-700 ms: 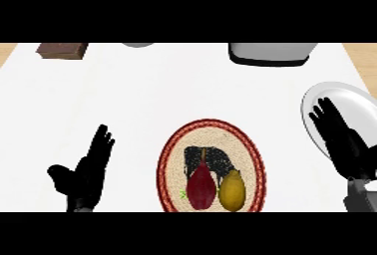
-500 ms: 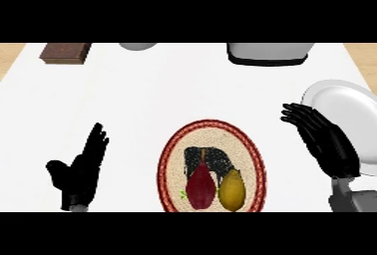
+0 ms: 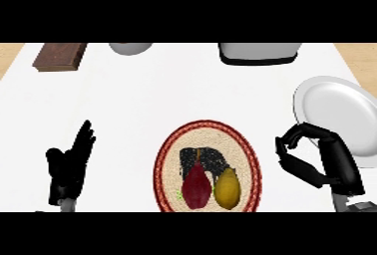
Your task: Pick the lemon from the placemat and place it in the plate
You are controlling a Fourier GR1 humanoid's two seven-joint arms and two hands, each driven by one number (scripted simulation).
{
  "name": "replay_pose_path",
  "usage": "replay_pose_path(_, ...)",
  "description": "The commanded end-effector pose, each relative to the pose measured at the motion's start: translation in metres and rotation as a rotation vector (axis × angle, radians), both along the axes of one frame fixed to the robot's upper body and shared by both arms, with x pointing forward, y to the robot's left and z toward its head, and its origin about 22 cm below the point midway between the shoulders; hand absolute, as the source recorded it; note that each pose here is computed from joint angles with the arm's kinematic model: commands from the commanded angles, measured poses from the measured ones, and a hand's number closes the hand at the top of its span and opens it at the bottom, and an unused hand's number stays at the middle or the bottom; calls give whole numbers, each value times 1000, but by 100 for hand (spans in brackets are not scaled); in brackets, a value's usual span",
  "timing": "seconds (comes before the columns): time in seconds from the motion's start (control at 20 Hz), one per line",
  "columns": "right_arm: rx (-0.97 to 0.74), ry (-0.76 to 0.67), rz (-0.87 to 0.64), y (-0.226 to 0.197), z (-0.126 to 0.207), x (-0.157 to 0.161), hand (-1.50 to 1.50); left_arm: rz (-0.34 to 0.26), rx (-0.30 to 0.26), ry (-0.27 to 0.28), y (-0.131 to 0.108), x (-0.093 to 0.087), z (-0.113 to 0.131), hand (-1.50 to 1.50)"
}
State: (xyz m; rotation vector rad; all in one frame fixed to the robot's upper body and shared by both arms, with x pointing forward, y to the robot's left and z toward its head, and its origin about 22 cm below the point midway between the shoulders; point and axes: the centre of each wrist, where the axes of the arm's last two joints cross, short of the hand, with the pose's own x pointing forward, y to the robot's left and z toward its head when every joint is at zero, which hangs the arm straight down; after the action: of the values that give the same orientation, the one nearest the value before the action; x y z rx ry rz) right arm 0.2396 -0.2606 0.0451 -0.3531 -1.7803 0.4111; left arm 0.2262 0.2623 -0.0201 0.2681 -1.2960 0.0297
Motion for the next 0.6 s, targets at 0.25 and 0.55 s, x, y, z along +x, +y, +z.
replay_pose_path(0.25,218,-53,229,44,-55,-79,-150,-41,15,14,-7,14,-1,0)
replay_pose_path(0.55,-239,-11,163,29,-43,-76,-150,-32,17,24,-18,17,0,0)
